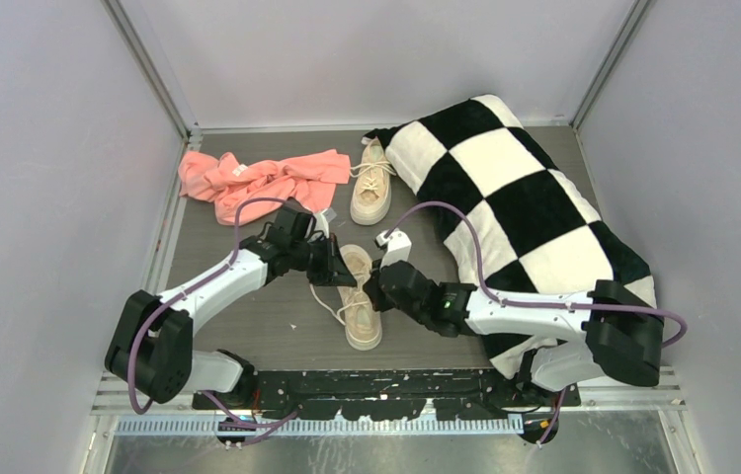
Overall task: Tie the shoes
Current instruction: Cross the shoelace with the shoelace.
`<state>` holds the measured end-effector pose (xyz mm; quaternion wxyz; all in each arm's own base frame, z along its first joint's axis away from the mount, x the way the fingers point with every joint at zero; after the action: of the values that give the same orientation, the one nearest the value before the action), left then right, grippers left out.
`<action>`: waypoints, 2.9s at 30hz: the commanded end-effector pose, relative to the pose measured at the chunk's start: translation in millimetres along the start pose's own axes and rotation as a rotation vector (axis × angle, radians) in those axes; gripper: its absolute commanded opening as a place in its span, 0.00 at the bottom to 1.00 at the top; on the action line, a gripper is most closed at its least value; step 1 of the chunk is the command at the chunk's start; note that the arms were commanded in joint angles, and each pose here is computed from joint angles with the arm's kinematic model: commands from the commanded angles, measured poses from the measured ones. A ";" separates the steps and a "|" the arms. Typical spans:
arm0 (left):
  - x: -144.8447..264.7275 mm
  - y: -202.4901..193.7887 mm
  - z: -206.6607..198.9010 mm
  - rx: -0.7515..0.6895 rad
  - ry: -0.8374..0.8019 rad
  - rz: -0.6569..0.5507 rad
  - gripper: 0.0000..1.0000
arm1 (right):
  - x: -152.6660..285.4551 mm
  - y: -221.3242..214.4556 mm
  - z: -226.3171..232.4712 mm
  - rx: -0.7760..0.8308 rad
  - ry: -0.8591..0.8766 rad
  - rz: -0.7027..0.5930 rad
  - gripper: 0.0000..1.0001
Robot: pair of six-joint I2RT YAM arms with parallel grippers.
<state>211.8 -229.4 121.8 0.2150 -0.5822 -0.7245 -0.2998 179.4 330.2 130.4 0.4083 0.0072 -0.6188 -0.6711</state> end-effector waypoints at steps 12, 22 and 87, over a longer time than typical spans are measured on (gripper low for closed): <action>11.0 3.0 -22.2 -0.061 -0.060 0.023 0.02 | -8.7 -15.2 -2.1 -0.158 0.099 0.036 0.01; 10.6 7.5 -24.0 -0.047 -0.059 -0.001 0.01 | 10.7 34.1 34.4 -0.157 0.259 -0.029 0.01; -3.0 20.9 -8.4 -0.207 0.057 -0.021 0.31 | -26.8 -20.0 -8.2 -0.109 0.111 0.128 0.01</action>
<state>218.1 -224.9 120.1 0.2098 -0.5788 -0.6937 -0.3738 180.2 325.1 83.2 0.4928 -0.0315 -0.5670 -0.6593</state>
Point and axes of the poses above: each gripper's point midway between its finger pads, its own x axis back along the fingers, its own z axis along the line the jaws close on, y = z × x, the point moved 2 cm from there along x, back along the fingers, and after that the axes turned 6 degrees about x, right-handed, at the moved point
